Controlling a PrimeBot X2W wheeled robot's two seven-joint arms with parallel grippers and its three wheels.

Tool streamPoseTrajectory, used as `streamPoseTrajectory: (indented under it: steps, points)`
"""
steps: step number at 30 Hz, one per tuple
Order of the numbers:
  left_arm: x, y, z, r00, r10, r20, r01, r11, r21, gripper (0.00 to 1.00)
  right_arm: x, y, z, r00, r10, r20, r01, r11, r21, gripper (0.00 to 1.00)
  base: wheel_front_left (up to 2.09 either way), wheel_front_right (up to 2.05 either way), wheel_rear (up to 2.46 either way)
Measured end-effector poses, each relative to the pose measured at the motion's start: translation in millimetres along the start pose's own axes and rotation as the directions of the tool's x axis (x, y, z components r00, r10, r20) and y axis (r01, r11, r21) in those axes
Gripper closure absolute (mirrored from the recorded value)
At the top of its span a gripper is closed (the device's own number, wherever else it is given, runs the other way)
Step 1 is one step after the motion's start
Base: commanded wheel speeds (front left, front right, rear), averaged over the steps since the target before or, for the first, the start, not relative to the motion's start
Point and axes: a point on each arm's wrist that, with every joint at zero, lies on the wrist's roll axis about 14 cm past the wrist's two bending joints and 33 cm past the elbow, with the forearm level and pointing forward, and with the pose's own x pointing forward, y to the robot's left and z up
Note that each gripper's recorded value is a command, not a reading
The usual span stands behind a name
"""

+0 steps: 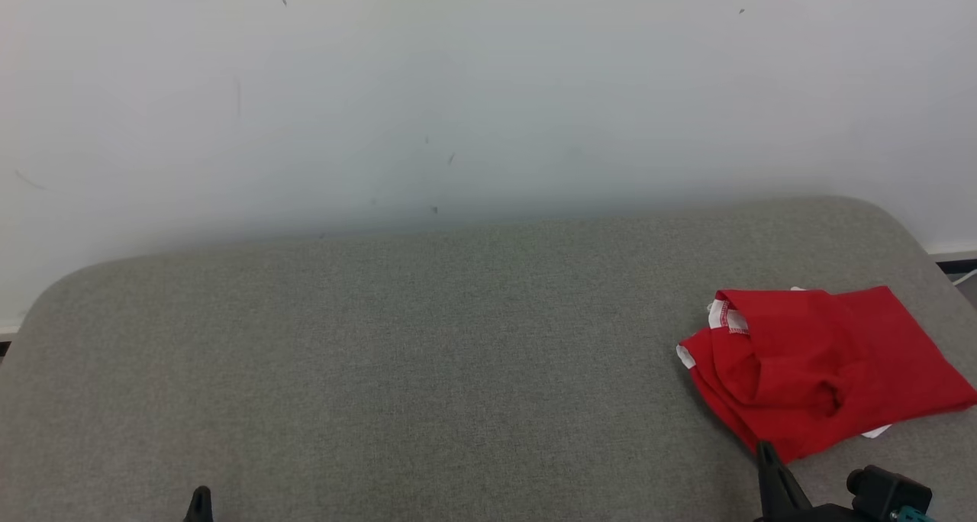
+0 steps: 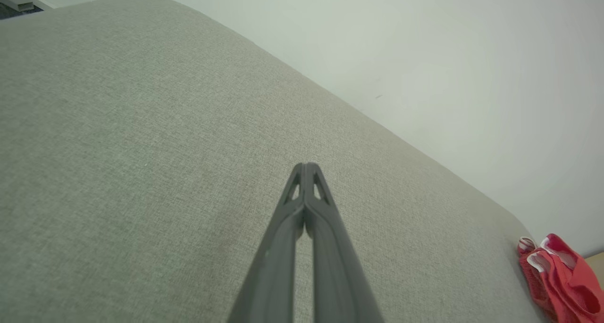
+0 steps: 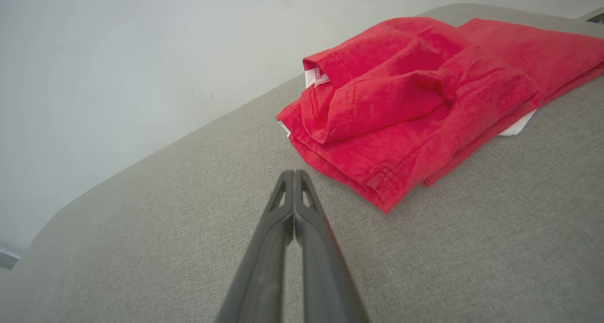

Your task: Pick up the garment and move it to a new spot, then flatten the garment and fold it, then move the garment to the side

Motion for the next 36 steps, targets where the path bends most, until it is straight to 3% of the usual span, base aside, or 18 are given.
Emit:
streamPoseTrajectory:
  steps: [13, 23, 36]
  points:
    - [8, 4, -1, 0.999, 0.021, -0.033, -0.026, 0.985, -0.170, 1.00, 7, -4, -1, 0.999, -0.007, -0.032, 0.012, 0.986, 0.168, 1.00, 0.00, 0.00, 0.00]
    - [15, 3, 0, 0.999, 0.013, -0.050, -0.028, 0.951, -0.307, 1.00, 14, -5, 1, 0.999, -0.001, -0.048, 0.016, 0.951, 0.308, 1.00, 0.00, 0.00, 0.00]
    - [25, 0, 5, 0.999, -0.001, -0.054, -0.024, 0.885, -0.465, 1.00, 22, -4, 6, 0.998, 0.020, -0.051, 0.006, 0.883, 0.469, 1.00, 0.00, 0.00, 0.00]
